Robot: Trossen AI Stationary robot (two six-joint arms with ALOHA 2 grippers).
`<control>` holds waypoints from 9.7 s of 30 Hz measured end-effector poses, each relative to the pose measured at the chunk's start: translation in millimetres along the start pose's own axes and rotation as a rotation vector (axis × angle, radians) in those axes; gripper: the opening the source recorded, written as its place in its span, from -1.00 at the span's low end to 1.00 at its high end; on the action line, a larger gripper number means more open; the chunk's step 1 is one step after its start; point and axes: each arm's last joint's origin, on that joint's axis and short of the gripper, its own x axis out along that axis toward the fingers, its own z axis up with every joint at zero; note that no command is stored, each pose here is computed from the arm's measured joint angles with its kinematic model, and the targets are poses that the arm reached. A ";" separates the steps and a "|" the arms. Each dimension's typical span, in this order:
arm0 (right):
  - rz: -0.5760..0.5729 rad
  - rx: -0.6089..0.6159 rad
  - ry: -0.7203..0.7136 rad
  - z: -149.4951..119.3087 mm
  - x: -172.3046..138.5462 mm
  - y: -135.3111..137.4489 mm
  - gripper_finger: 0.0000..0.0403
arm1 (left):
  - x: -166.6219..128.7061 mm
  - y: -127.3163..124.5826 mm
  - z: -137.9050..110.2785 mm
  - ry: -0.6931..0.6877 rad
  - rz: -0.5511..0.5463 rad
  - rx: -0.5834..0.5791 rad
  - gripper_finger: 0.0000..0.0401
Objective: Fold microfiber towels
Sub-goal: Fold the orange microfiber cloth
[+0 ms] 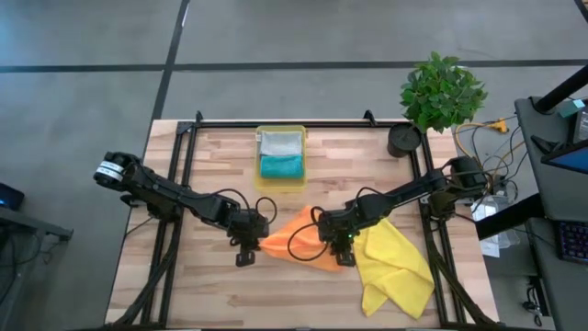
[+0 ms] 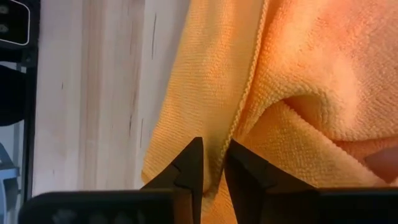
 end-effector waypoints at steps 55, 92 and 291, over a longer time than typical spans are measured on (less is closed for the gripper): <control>-0.155 -0.341 -0.335 54.7 -230.6 99.0 -0.96 | -161.2 -48.3 70.3 -0.839 0.194 0.182 -1.00; -0.222 -0.235 -0.197 40.9 -175.6 178.2 -0.96 | -23.8 -40.7 161.9 -0.742 -0.527 0.375 -0.17; -0.039 0.082 -0.330 40.8 -0.6 90.4 -0.50 | 62.3 -1.3 0.7 -0.233 0.281 -0.137 -0.96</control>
